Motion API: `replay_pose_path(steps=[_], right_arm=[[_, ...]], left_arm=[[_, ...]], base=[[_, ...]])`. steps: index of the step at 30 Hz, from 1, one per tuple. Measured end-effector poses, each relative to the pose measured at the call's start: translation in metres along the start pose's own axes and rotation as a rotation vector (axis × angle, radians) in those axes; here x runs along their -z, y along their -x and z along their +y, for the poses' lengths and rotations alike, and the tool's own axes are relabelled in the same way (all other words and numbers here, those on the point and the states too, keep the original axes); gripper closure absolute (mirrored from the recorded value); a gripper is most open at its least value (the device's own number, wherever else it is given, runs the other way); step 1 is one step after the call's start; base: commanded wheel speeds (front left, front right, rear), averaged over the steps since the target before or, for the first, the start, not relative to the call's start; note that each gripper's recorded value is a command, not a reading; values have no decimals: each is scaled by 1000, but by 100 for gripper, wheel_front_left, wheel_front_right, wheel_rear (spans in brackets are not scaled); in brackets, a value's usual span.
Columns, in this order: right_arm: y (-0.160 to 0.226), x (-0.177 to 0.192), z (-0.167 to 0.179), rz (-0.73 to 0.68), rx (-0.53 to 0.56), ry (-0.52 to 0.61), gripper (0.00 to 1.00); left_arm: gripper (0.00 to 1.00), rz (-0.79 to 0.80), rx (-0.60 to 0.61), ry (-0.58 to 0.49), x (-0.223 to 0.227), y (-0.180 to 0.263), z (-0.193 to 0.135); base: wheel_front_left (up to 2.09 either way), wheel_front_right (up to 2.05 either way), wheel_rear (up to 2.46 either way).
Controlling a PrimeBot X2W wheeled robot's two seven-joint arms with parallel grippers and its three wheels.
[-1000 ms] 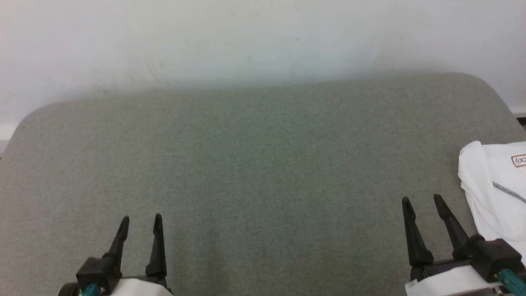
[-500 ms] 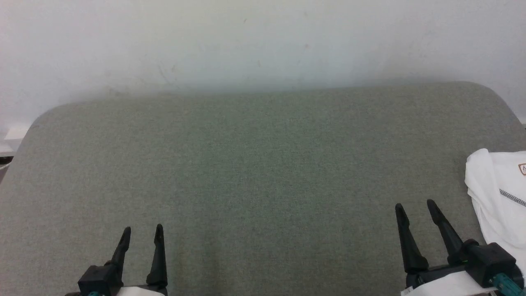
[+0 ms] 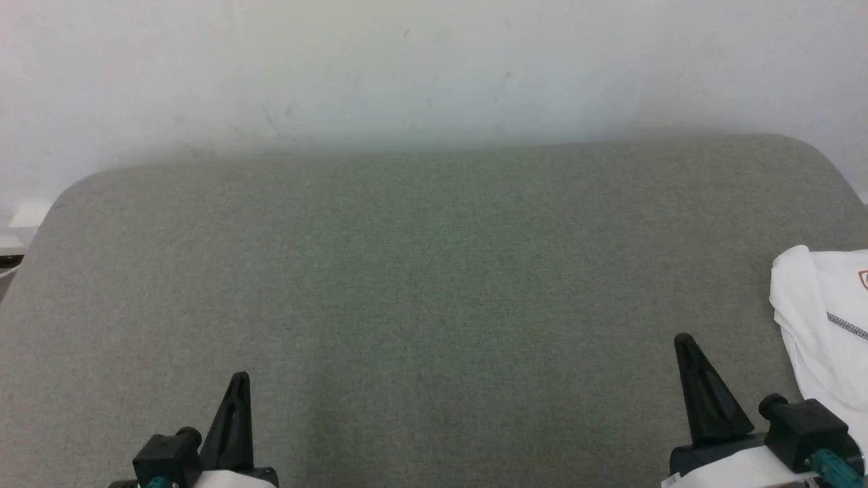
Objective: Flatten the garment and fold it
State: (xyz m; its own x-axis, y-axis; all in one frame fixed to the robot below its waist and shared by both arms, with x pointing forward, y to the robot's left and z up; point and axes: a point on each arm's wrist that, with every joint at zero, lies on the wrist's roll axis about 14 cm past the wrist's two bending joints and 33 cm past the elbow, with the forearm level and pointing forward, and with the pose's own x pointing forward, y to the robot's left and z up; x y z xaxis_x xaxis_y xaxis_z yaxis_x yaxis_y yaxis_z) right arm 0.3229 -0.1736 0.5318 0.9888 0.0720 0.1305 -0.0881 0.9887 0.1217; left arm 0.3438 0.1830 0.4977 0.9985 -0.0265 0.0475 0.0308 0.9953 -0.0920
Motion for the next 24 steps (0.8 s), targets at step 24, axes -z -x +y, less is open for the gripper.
replay_pose_path(steps=[24], right_arm=[[-9,3,2,29,-15,35,100]], left_arm=[[100,24,-3,-27,-1,-4,-1]], base=[[0,0,0]])
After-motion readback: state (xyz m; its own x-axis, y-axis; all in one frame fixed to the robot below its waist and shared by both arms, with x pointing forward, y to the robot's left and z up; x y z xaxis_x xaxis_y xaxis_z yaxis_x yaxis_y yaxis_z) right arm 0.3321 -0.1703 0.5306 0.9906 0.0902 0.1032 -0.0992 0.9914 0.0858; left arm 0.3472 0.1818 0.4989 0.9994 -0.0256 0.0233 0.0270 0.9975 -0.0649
